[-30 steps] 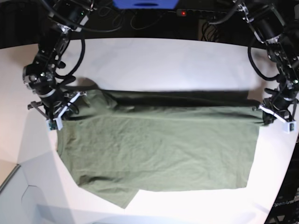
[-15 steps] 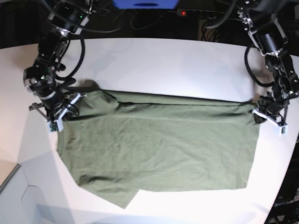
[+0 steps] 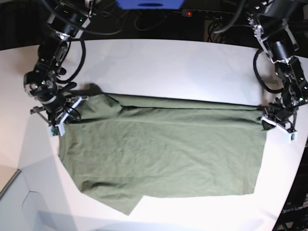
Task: Layout the t-shirt on the table in an organized manner, then fold the t-shirt properly
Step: 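Lift the collar edge with both grippers and fold it over the shirt, then lay the folded edge down and open both grippers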
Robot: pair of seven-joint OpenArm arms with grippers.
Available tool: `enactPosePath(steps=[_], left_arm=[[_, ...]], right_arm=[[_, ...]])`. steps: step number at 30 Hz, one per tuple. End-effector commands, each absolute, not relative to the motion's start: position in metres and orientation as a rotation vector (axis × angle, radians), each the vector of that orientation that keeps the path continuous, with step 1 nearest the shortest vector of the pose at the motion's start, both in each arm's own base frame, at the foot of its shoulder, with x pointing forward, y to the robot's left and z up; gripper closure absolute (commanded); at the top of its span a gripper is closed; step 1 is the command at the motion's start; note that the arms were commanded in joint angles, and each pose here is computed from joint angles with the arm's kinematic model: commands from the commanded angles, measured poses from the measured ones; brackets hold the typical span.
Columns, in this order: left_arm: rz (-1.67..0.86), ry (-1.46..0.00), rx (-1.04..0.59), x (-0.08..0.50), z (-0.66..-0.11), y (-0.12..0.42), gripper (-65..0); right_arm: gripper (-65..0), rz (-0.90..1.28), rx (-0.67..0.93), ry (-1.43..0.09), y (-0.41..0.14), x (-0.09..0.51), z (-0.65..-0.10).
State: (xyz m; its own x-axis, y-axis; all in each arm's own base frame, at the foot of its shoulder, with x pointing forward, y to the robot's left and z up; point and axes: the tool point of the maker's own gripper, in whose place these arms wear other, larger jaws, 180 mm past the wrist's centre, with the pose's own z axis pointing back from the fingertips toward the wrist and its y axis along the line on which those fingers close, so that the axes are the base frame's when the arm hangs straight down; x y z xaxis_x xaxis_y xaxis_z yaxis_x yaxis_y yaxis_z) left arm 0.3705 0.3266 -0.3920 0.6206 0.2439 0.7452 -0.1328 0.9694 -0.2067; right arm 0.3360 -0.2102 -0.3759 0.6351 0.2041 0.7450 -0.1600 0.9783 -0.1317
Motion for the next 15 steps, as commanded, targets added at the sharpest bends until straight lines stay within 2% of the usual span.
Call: enactPosePath(steps=[1, 10, 15], left_arm=[[0.210, -0.973, -0.120, 0.387, -0.365, 0.337, -0.1], [0.215, -1.025, -0.122, 0.394, -0.356, 0.337, -0.1], [0.255, -0.983, -0.157, 0.397, -0.373, 0.336, -0.2]], right_arm=[[0.0, 0.207, -0.065, -0.920, -0.213, 0.347, -0.359], [0.0, 0.207, -0.068, -0.929, -0.213, 0.351, -0.355], [0.0, 0.208, -0.070, -0.935, -0.213, 0.353, -0.353]])
